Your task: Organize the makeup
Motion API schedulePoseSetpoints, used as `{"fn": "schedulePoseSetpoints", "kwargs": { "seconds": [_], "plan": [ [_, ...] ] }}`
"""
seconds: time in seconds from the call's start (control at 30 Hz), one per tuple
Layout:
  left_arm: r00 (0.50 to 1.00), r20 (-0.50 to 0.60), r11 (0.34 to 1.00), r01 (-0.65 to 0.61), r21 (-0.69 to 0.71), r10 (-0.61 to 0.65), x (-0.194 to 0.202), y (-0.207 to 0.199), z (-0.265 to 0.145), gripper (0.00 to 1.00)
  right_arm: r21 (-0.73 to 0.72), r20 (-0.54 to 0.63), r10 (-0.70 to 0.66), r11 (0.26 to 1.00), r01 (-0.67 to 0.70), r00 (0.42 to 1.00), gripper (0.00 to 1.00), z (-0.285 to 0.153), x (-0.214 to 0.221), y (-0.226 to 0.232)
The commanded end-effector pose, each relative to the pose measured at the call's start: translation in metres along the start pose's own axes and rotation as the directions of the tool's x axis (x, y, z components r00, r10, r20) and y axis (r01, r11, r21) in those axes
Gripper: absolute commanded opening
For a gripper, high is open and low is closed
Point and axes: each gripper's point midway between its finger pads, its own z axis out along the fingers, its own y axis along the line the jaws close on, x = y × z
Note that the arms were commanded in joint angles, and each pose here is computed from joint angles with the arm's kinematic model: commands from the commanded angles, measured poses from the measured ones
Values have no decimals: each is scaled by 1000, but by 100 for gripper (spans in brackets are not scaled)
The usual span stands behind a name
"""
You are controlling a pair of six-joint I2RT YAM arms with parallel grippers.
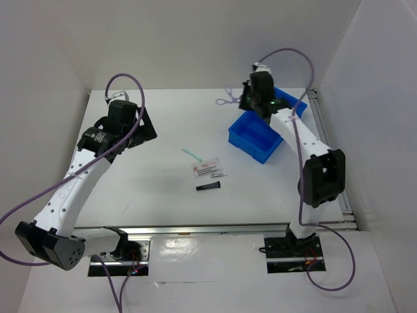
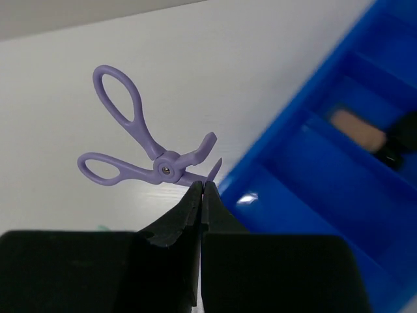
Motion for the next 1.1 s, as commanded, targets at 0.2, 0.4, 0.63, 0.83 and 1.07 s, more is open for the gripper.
{"fn": "schedulePoseSetpoints", "kwargs": {
  "seconds": [0.2,0.4,0.63,0.83,1.07],
  "plan": [
    [999,35,999,3,40,-4,-13,-9,-3,100,356,48,347,870,-341,936,0,-10,28,-151],
    [1000,14,999,-3,37,3,-7,-9,2,100,417,31,418,820,-391,908,0,2,55,-176],
    [1000,7,999,-6,32,6,-6,-9,5,100,420,-24,474,804,-421,880,0,22,78,-184],
    [1000,-6,999,1,35,-1,-3,-11,7,100,432,-49,462,809,-398,885,0,21,91,-187],
    [1000,-18,999,-2,38,2,-1,-12,10,100,382,-58,432,843,-379,900,25,15,84,-179]
  ]
}}
